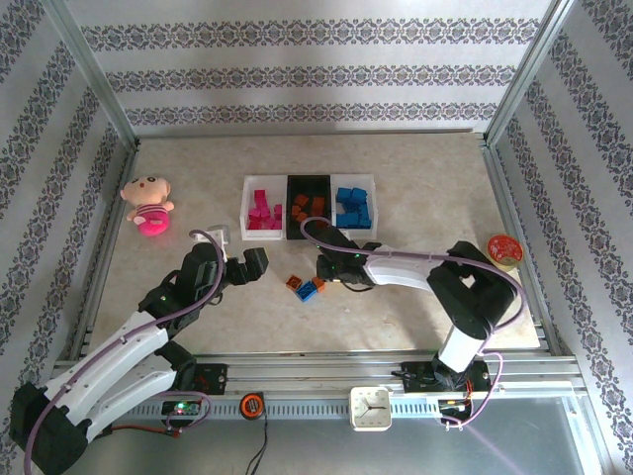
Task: Sort the legos into containers by color
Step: Pick up the lego from the center of the table.
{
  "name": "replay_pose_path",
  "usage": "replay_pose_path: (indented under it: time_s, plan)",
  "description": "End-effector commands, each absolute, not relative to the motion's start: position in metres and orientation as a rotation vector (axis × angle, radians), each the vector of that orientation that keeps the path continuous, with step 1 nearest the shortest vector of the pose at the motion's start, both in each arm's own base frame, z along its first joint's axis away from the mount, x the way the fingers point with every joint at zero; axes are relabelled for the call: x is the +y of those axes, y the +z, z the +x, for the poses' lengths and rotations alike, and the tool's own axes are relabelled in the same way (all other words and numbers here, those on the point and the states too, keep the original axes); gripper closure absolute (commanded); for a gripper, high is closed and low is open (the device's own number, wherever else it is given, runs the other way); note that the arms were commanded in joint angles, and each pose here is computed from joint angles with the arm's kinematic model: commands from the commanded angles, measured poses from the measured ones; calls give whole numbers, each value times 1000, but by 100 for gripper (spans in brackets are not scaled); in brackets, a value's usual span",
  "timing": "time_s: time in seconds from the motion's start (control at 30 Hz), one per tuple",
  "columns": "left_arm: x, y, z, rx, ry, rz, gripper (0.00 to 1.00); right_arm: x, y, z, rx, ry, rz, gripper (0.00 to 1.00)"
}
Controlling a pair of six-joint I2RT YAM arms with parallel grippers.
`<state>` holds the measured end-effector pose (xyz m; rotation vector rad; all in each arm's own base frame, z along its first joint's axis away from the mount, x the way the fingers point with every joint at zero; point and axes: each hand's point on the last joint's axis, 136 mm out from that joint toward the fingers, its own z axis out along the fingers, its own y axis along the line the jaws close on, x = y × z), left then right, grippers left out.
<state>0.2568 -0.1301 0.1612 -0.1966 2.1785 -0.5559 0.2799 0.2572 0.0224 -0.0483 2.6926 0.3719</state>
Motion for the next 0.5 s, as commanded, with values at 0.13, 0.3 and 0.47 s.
replay_pose_path:
  time_s: [0.13,0.3,0.47]
  plan:
    - [-118,141,247,2235,-498,-232,0,216,70,280,2600,336,-53,78]
    - [-113,127,238,2264,-497,-251,0,232,132,292,2473,425,-143,79]
    - [-111,121,232,2264,-520,-281,0,259,175,330,2374,458,-176,78]
